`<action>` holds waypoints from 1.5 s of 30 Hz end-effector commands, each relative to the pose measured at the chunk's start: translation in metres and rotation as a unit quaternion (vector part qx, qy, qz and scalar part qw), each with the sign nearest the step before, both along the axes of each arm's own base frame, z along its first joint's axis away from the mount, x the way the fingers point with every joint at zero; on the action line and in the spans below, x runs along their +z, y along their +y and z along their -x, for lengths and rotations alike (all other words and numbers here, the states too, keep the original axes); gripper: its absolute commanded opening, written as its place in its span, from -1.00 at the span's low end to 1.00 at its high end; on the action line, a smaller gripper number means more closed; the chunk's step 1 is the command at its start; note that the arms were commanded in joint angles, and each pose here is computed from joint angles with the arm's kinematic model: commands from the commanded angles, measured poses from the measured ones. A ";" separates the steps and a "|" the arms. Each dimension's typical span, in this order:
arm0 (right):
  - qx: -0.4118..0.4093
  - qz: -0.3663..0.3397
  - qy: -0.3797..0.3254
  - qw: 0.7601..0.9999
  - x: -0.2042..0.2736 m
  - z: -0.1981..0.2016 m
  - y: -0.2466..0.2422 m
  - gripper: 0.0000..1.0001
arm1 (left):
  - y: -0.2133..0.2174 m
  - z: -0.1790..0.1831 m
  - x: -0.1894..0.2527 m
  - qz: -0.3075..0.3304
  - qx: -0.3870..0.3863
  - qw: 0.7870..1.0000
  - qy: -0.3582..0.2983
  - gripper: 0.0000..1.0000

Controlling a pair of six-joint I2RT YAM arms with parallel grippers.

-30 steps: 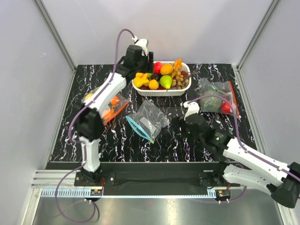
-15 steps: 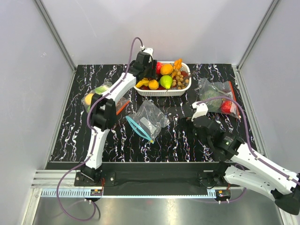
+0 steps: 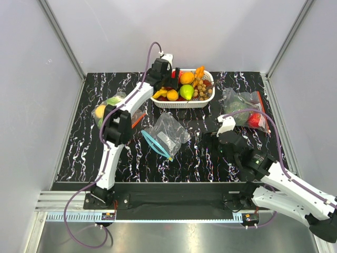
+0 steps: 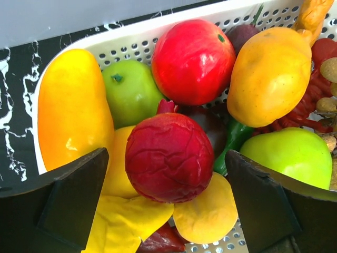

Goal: Open the zip-top bag and remove the fake food

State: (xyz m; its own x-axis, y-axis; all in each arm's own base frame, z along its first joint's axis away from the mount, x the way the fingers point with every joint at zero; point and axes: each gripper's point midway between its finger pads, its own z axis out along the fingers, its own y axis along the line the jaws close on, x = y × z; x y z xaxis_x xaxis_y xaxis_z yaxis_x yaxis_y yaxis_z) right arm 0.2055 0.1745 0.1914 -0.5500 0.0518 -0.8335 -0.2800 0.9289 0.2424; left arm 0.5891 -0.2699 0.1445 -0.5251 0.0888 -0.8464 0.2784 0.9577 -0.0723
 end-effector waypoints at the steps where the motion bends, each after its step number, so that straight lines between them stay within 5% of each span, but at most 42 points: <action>1: -0.021 0.000 -0.011 1.000 0.007 -0.005 -0.006 0.99 | -0.004 -0.001 0.079 0.024 -0.016 0.996 -0.083 0.98; 9: -0.039 0.030 -0.040 0.998 0.027 -0.030 -0.010 0.99 | 0.021 0.055 0.168 0.063 -0.001 0.991 -0.122 0.98; 19: -0.065 0.020 -0.071 0.995 0.056 -0.094 -0.029 1.00 | 0.088 0.178 0.153 0.051 0.043 0.997 -0.039 0.98; 29: -0.111 -0.020 -0.056 0.992 0.054 -0.135 -0.084 0.99 | 0.165 0.296 0.155 0.045 0.097 0.993 -0.055 0.98; 45: -0.147 -0.037 -0.061 0.987 0.060 -0.127 -0.115 0.99 | 0.204 0.349 0.151 0.023 0.122 0.990 -0.060 0.98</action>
